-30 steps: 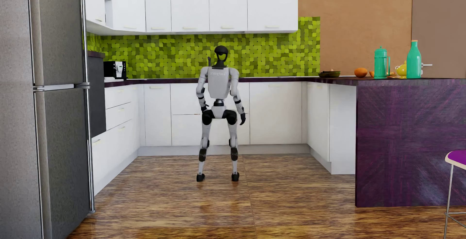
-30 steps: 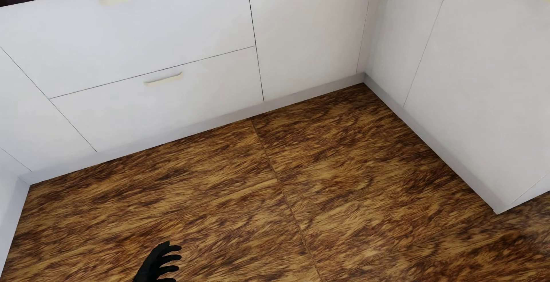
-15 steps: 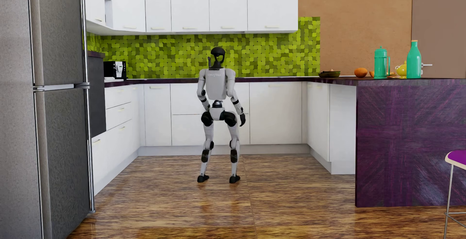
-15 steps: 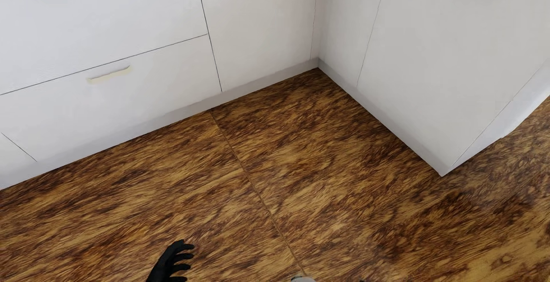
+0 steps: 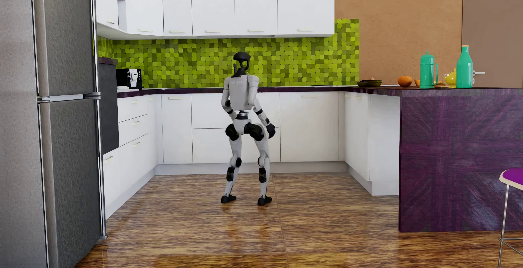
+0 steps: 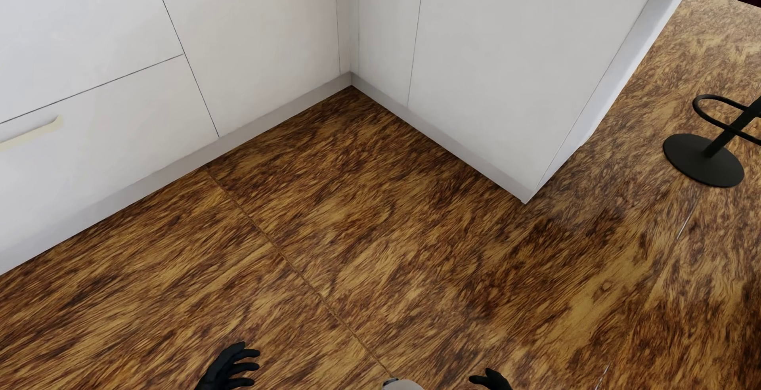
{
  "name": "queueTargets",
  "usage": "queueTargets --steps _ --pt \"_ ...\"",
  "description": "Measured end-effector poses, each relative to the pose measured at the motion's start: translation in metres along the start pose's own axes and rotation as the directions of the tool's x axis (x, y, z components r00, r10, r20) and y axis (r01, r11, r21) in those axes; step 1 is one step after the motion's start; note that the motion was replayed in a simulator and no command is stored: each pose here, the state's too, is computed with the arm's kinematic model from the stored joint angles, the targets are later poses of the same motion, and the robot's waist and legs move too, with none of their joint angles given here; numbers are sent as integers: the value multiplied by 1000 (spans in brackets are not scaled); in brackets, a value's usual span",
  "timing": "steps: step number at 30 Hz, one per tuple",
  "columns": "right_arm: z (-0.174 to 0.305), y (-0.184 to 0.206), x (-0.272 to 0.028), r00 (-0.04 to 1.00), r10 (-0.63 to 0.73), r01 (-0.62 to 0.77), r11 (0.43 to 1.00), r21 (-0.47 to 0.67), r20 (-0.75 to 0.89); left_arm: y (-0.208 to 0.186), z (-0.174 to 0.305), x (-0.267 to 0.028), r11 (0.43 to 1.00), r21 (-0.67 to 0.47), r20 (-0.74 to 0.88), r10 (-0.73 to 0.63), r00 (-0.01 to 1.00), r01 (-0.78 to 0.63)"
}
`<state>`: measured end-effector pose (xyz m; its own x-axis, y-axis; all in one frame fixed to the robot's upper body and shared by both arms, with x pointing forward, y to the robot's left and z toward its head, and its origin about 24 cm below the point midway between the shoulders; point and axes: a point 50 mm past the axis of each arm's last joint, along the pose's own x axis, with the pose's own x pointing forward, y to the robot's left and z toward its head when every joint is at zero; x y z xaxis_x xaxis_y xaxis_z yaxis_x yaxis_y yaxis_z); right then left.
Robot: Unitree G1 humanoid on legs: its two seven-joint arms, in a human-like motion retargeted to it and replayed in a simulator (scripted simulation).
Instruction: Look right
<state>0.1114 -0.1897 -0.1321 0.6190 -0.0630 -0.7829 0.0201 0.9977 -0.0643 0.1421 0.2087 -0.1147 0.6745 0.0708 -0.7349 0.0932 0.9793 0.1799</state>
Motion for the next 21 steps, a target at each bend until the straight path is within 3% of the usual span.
queueTargets --steps 2,3,6,12,17,19,21 --pt "-5 -9 0 998 -5 6 1000 17 -61 -13 4 0 1000 -21 8 -21 1000 22" --pt "-9 -6 -1 995 20 -21 1000 -18 -93 -11 0 1 1000 -20 -9 -19 1000 19" --pt "-14 4 -2 992 29 -27 999 17 -125 1 0 -1 1000 2 16 -8 1000 8" --pt "-9 4 1 994 22 -20 1000 14 -108 -14 1 -2 996 -51 20 -70 997 71" --pt "-10 -1 -1 996 -9 5 999 -48 -88 -13 13 4 998 -29 40 -61 997 62" --pt "-19 -4 -5 994 -37 34 999 -25 -105 -32 13 2 995 -7 64 -96 993 97" --pt "-12 -4 -5 996 -63 64 998 20 -61 -15 -4 -4 998 1 10 -63 998 63"
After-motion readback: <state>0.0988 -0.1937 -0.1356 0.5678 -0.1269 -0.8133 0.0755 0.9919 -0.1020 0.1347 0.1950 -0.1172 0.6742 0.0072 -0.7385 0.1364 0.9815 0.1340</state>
